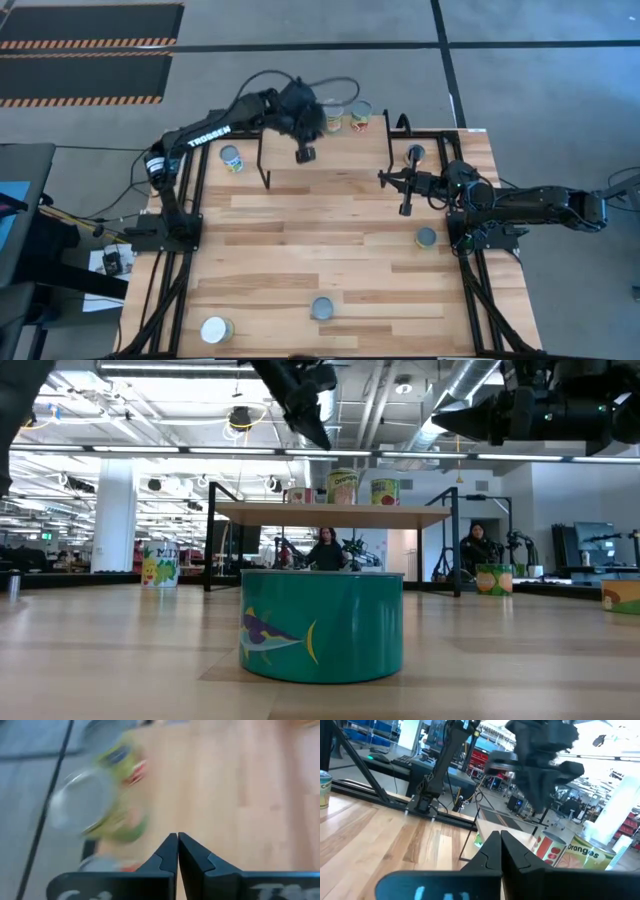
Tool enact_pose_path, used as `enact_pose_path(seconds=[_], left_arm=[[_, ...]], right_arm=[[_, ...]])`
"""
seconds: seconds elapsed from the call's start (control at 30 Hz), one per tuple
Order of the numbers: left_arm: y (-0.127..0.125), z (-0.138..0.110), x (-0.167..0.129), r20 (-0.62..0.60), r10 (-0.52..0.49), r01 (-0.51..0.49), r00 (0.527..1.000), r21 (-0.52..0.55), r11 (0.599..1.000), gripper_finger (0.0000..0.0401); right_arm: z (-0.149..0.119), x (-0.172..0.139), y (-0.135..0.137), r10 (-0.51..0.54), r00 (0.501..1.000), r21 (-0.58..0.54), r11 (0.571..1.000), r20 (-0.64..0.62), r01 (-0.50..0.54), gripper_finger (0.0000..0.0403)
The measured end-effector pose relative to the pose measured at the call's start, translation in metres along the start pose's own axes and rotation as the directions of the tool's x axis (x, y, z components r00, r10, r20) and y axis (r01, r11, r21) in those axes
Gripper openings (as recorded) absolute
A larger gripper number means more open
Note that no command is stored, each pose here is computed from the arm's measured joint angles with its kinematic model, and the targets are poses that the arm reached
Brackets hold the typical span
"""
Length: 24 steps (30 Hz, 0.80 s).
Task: Pick and place cans onto a shelf
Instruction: Put the blue tuna can on the shelf
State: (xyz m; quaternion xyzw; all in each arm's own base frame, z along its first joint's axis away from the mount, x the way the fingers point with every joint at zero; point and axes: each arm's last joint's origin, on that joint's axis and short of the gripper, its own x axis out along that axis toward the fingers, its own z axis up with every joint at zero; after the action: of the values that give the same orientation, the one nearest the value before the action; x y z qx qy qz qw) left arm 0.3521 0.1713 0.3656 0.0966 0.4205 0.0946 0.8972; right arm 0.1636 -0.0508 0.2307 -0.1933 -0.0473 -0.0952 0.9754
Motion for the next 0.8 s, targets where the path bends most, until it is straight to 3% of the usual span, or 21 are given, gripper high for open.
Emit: enact_pose_path(seconds=[0.23,0.47,0.57,0.8], left_arm=[[-0.056,-0.01,0.012,0.179,-0.149,0.127,0.973,0.125,0.984,0.0],[-0.106,-0.033,0.025,0.36,-0.228,0.181,0.905,0.158,0.971,0.0],[-0.124,-0.043,0.035,0.392,-0.316,0.266,0.864,0.177,0.947,0.0],[-0.163,-0.049,0.037,0.371,-0.421,0.351,0.828,0.242,0.904,0.0]], right_arm=[[-0.004,0.0,0.001,0.015,0.999,0.02,1.0,-0.039,-0.014,0.0008],[-0.007,0.0,0.003,0.027,0.997,0.052,0.998,-0.069,-0.023,0.0008],[-0.007,0.0,0.004,0.036,0.997,0.064,0.997,-0.071,-0.031,0.0008],[-0.003,0.001,0.014,0.053,0.997,0.071,0.996,-0.064,-0.048,0.0008]])
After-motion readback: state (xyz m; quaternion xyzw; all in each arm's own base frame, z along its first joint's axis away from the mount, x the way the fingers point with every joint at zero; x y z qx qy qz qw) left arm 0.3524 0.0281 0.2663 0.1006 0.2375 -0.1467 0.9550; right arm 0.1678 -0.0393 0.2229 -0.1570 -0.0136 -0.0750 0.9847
